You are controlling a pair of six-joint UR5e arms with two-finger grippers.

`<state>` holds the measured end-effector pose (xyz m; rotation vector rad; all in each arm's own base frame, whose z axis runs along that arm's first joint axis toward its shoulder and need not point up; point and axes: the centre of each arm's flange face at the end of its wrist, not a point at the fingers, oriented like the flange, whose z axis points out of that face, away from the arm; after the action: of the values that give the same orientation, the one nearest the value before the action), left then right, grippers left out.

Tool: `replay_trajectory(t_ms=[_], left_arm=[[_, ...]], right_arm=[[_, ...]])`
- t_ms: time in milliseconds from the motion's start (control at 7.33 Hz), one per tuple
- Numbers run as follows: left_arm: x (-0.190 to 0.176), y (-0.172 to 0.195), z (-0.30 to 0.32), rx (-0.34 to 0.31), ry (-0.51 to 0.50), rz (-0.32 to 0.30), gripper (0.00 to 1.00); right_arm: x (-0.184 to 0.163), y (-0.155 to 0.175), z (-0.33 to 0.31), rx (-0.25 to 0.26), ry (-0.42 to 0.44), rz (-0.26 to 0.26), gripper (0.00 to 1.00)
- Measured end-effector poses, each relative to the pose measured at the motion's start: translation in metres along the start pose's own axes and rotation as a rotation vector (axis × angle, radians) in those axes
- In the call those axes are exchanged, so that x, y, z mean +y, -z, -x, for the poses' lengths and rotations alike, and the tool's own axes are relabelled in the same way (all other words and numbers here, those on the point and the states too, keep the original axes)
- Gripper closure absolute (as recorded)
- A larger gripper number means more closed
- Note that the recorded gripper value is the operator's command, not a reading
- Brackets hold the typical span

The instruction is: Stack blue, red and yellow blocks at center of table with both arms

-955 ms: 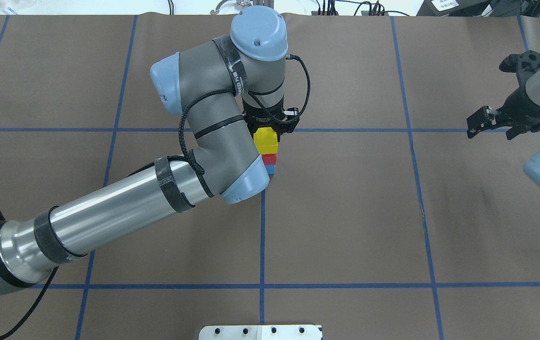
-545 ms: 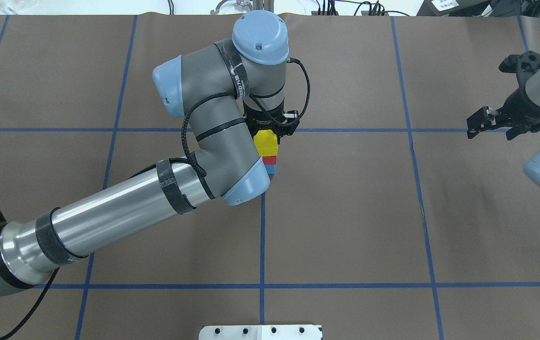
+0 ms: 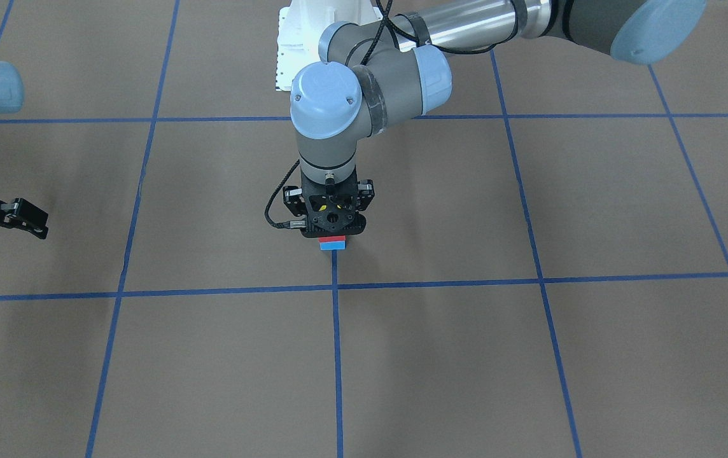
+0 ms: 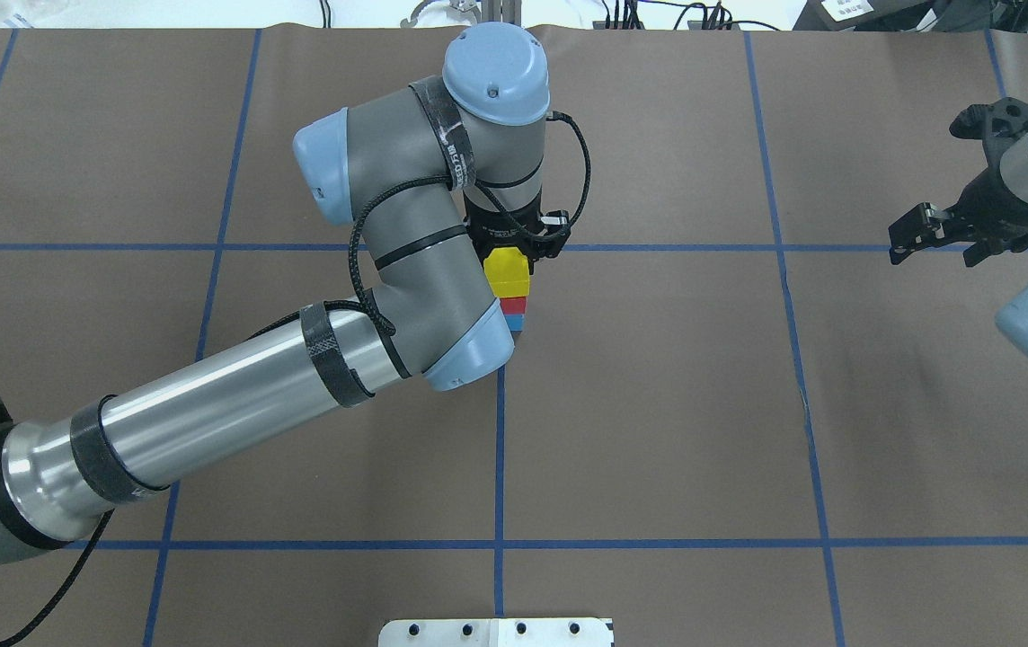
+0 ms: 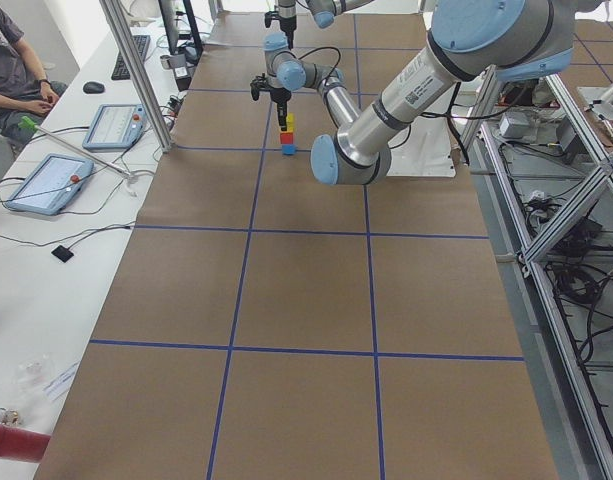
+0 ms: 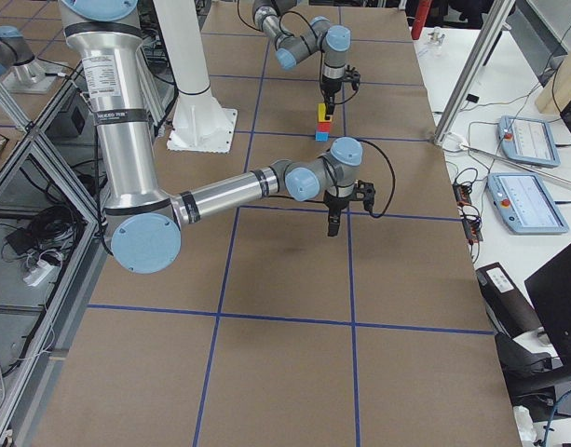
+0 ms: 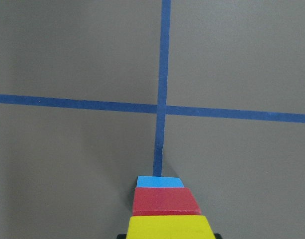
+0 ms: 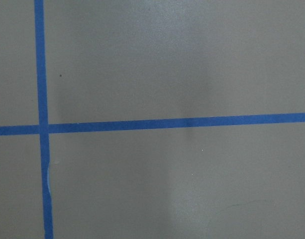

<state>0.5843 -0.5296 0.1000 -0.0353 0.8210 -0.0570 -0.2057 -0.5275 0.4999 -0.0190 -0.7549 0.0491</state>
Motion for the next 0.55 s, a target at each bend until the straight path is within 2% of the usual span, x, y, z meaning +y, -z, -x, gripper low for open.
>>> replay_trajectory(t_ms=[136, 273, 409, 545], left_arm=[[-0.0001, -0.0002, 0.0, 0.0, 0.0, 0.0, 1.0], [-0.0002, -0.0004, 0.0001, -0.001, 0.0, 0.0, 0.55], [-0.0002, -0.0005, 0.0002, -0.001, 0.0, 0.0, 0.35], [0.0, -0.0011, 0.0004, -0.001, -0.003, 0.001, 0.01]], right_arm=[[0.0, -0.0001, -0.0001, 0.0, 0.0, 0.0, 0.0], [0.0, -0.0002, -0.0001, 0.0, 0.0, 0.0, 0.0], [-0.0001, -0.0001, 0.0, 0.0, 0.002, 0.0, 0.0], [-0.0003, 0.0001, 0.0003, 0.0, 0.003, 0.0, 0.0]])
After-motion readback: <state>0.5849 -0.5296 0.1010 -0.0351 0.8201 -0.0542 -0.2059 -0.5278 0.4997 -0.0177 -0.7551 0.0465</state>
